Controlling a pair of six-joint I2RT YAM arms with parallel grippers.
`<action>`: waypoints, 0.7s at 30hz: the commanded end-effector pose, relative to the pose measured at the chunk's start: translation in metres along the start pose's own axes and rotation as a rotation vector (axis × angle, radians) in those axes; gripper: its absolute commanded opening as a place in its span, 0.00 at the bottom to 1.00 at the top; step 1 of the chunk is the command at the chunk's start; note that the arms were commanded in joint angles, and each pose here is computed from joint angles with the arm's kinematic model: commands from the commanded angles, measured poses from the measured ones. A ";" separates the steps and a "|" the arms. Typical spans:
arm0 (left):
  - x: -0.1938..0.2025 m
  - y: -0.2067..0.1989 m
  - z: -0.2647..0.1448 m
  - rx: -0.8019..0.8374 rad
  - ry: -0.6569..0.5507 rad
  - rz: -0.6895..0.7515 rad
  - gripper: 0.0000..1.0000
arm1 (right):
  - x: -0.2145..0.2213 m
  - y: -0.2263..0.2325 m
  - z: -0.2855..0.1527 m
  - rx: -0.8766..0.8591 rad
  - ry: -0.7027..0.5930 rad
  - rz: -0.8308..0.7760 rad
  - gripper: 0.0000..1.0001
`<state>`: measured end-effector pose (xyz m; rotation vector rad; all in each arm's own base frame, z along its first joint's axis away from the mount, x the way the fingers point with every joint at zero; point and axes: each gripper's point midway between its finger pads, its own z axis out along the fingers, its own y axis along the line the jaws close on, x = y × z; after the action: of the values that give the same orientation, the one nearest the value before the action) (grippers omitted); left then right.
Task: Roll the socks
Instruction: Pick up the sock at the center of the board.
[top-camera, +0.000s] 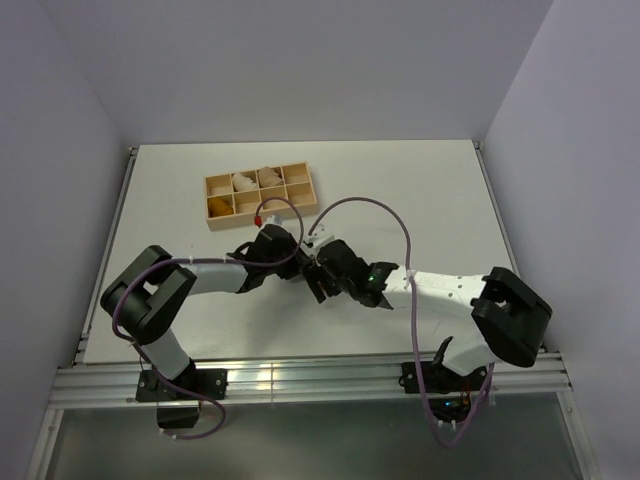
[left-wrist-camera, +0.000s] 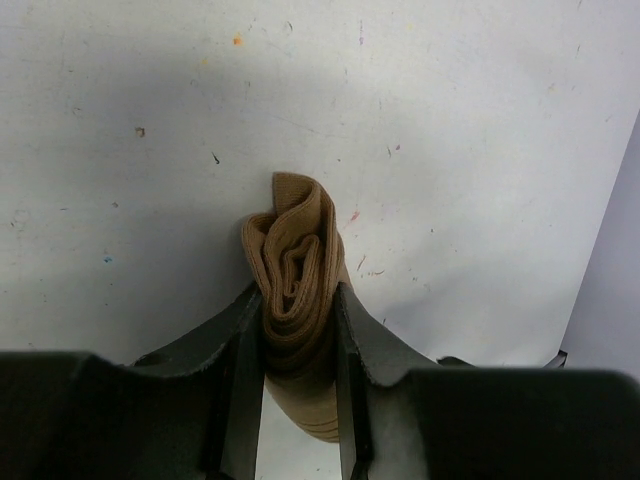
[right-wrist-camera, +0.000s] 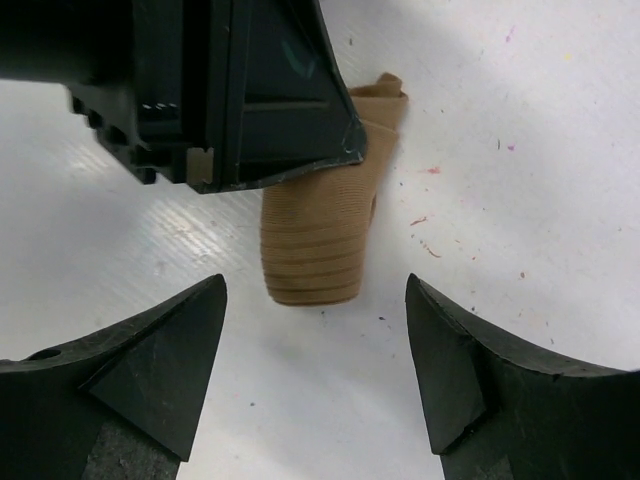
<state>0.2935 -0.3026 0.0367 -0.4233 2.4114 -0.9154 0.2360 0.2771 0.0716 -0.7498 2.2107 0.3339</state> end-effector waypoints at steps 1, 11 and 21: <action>0.012 0.018 -0.001 -0.087 0.046 0.046 0.11 | -0.013 -0.007 0.008 0.096 -0.036 -0.062 0.79; 0.013 0.017 -0.002 -0.098 0.061 0.053 0.09 | -0.019 0.012 0.022 0.156 -0.106 -0.179 0.80; 0.014 0.011 -0.003 -0.088 0.082 0.048 0.10 | -0.007 0.025 0.039 0.110 -0.098 -0.213 0.79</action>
<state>0.2913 -0.3024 0.0366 -0.4220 2.4555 -0.8823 0.2434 0.2935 0.0402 -0.8637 2.0871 0.0767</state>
